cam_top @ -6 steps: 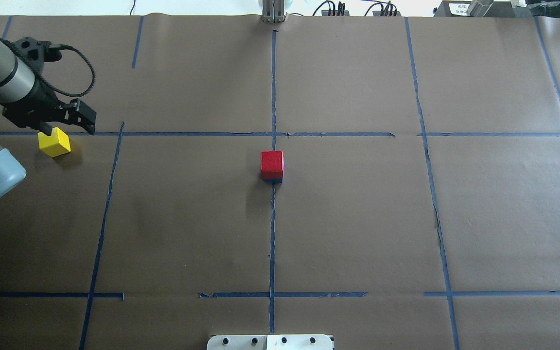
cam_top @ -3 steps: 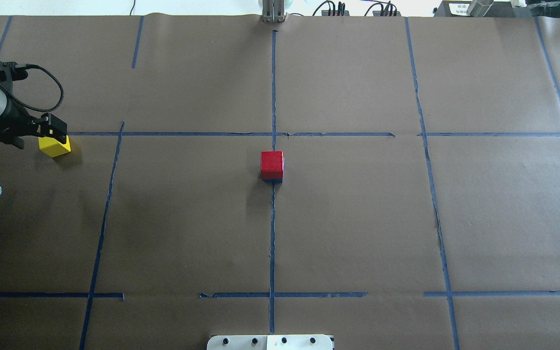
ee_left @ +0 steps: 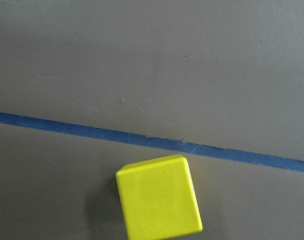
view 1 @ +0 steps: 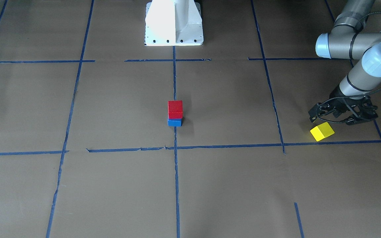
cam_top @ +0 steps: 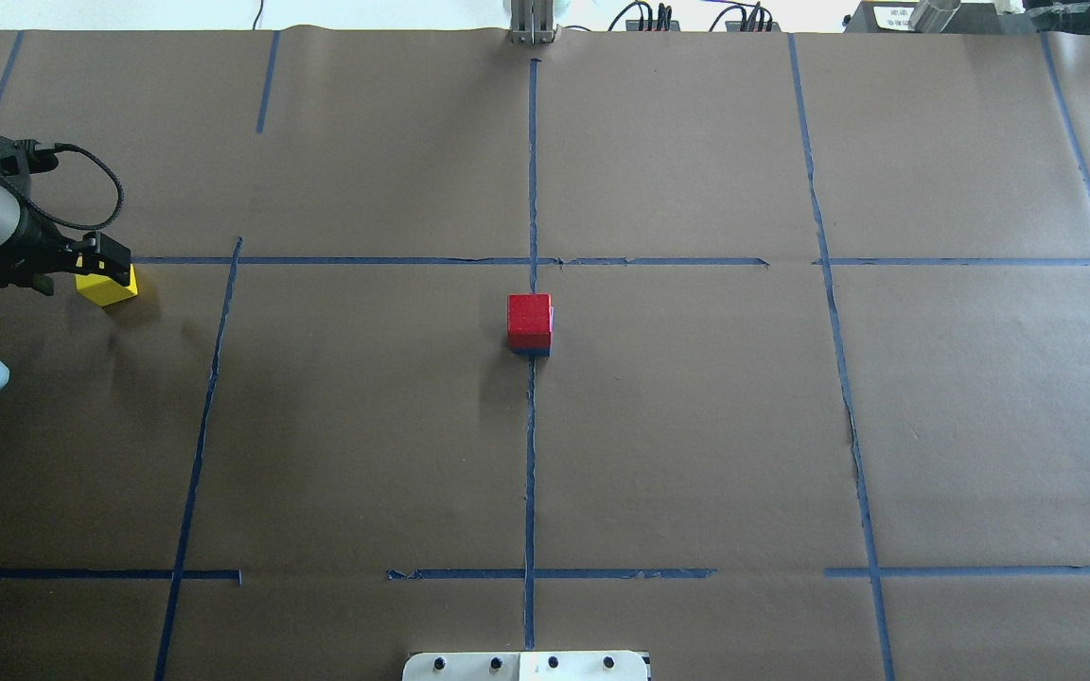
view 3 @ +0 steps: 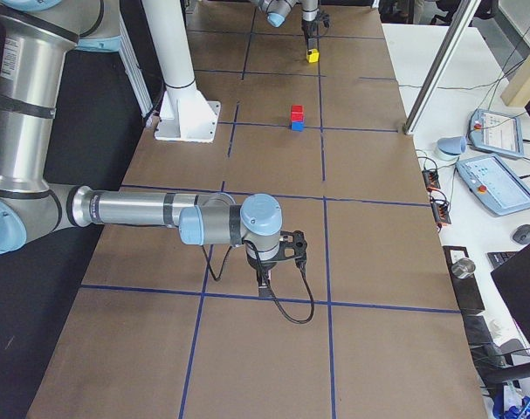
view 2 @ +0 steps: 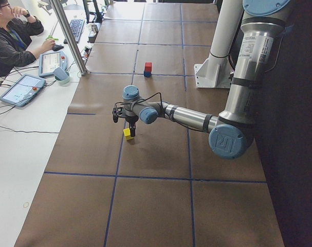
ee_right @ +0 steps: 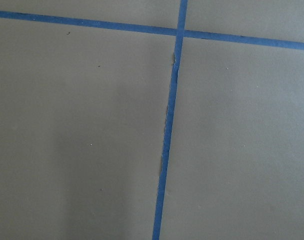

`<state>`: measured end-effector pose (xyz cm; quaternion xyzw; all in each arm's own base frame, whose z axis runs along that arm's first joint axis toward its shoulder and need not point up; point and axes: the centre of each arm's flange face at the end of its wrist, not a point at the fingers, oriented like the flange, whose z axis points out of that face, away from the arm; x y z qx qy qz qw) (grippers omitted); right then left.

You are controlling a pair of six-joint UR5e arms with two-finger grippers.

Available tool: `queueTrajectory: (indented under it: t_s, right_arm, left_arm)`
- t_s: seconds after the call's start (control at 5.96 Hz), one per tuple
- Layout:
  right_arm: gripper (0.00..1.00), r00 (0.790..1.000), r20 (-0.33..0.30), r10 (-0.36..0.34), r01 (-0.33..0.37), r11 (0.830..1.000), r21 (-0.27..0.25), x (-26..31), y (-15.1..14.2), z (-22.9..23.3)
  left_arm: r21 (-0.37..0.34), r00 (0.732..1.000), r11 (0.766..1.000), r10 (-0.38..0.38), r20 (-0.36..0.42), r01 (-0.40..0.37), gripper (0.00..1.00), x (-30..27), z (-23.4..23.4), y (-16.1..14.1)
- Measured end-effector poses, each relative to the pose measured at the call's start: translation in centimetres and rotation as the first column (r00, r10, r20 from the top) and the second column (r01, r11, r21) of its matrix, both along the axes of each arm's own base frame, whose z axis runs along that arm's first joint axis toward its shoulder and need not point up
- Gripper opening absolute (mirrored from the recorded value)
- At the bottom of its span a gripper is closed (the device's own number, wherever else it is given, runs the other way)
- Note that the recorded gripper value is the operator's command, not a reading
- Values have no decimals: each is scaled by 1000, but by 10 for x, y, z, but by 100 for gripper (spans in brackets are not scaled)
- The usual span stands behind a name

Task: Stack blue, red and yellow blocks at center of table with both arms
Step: 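Lower the left gripper onto the yellow cube and close it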

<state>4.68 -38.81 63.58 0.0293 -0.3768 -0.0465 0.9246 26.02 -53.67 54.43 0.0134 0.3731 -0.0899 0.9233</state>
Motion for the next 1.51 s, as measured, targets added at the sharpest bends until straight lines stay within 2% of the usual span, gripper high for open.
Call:
queueTrajectory:
  t_s: [0.17,0.34,0.5,0.67,0.84,1.17,1.34,1.51]
  right_arm:
    - [100,1000,-1,0,0,1000,-1,0,0,0]
    - [100,1000,-1,1,-1,1000,-3,0,1,1]
    - [100,1000,-1,1,-1,1000,-3,0,1,1]
    - [100,1000,-1,0,0,1000,-2,0,1,1]
    - [100,1000,-1,0,0,1000,-1,0,1,1]
    - [100,1000,-1,0,0,1000,-1,0,1,0]
    - [100,1000,-1,0,0,1000,-1,0,1,0]
    - [100,1000,-1,0,0,1000,-2,0,1,1]
  left_arm:
    - [4,1000,1000,3,4,-3,98,3,12,-3]
    - [15,1000,1000,2,3,-2,93,8,22,-10]
    - [19,1000,1000,-1,2,1,68,13,28,-17]
    - [19,1000,1000,-2,1,2,29,14,30,-20]
    - [22,1000,1000,1,0,-1,7,15,29,-20]
    - [37,1000,999,5,-9,-5,6,17,19,-21]
    - [61,1000,998,7,-27,-5,6,20,-5,-25]
    - [94,999,996,7,-50,-2,6,29,-50,-38]
